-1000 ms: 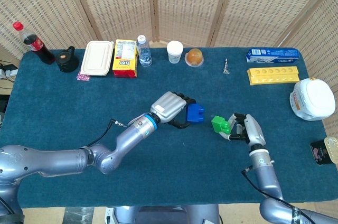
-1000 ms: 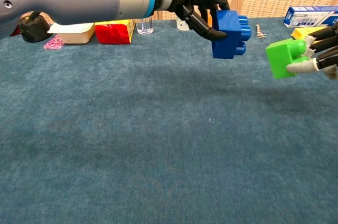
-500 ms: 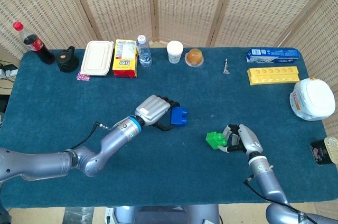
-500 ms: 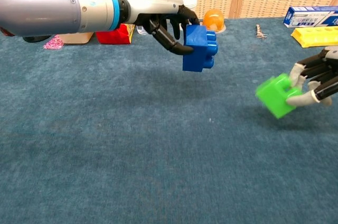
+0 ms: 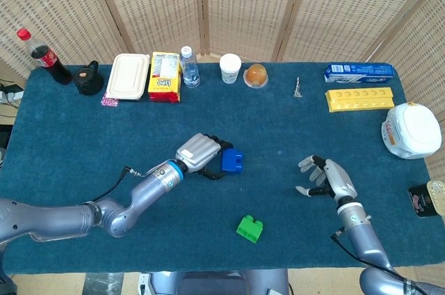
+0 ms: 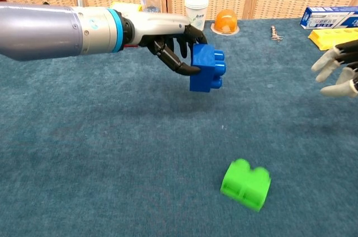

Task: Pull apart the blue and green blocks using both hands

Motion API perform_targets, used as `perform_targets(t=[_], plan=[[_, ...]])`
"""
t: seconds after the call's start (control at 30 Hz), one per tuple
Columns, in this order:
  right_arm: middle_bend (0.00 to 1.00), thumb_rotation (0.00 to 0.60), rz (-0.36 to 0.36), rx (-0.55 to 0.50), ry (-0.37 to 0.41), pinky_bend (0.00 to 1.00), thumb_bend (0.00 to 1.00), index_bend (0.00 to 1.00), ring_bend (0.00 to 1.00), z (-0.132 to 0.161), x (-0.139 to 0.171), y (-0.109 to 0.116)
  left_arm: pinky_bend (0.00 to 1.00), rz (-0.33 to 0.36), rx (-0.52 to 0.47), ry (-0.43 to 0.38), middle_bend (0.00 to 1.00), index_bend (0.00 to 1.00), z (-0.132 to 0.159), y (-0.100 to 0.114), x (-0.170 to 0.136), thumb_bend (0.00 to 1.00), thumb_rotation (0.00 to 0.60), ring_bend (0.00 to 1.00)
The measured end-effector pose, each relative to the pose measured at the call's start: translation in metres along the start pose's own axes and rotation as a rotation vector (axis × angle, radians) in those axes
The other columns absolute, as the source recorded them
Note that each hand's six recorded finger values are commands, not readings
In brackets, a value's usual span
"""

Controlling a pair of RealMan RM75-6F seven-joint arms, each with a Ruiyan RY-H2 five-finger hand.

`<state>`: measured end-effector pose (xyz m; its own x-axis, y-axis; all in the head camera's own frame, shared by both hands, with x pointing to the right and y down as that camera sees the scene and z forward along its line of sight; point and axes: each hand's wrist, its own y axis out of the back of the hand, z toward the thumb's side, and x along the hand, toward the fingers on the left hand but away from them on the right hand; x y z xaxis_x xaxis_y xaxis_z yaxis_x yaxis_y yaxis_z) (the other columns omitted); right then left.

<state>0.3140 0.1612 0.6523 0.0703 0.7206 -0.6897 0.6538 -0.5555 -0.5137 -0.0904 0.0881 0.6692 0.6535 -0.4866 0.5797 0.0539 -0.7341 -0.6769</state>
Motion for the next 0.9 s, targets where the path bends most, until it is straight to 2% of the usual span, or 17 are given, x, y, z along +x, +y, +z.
perform_targets(t=[0.17,0.27,0.33,0.5,0.6,0.9], plan=[[0.41,0.6,-0.028,0.001,0.014,0.53,0.22,0.37,0.52,0.002,0.003,0.011,0.37,-0.014,-0.008,-0.002,0.36,0.45,0.0,-0.01,0.002,0.45,0.362,0.31],[0.41,0.6,-0.032,-0.002,0.018,0.53,0.22,0.37,0.52,0.003,0.004,0.013,0.33,-0.032,-0.009,-0.003,0.36,0.45,0.0,-0.017,0.003,0.44,0.355,0.3],[0.41,0.6,-0.036,-0.006,0.019,0.53,0.22,0.37,0.52,0.003,0.005,0.014,0.29,-0.044,-0.005,-0.004,0.36,0.43,0.0,-0.02,0.003,0.42,0.344,0.26],[0.41,0.6,-0.04,-0.008,0.023,0.53,0.22,0.37,0.52,0.004,0.005,0.016,0.16,-0.058,0.001,-0.002,0.24,0.31,-0.001,-0.023,0.003,0.37,0.339,0.1],[0.41,0.6,-0.042,-0.008,0.024,0.53,0.22,0.37,0.52,0.004,0.005,0.017,0.13,-0.048,-0.003,-0.002,0.2,0.28,0.0,-0.021,0.003,0.36,0.33,0.03],[0.41,0.6,-0.05,-0.013,0.026,0.53,0.22,0.37,0.52,0.004,0.006,0.021,0.08,-0.041,0.004,0.012,0.18,0.27,-0.006,-0.016,-0.003,0.35,0.27,0.0]])
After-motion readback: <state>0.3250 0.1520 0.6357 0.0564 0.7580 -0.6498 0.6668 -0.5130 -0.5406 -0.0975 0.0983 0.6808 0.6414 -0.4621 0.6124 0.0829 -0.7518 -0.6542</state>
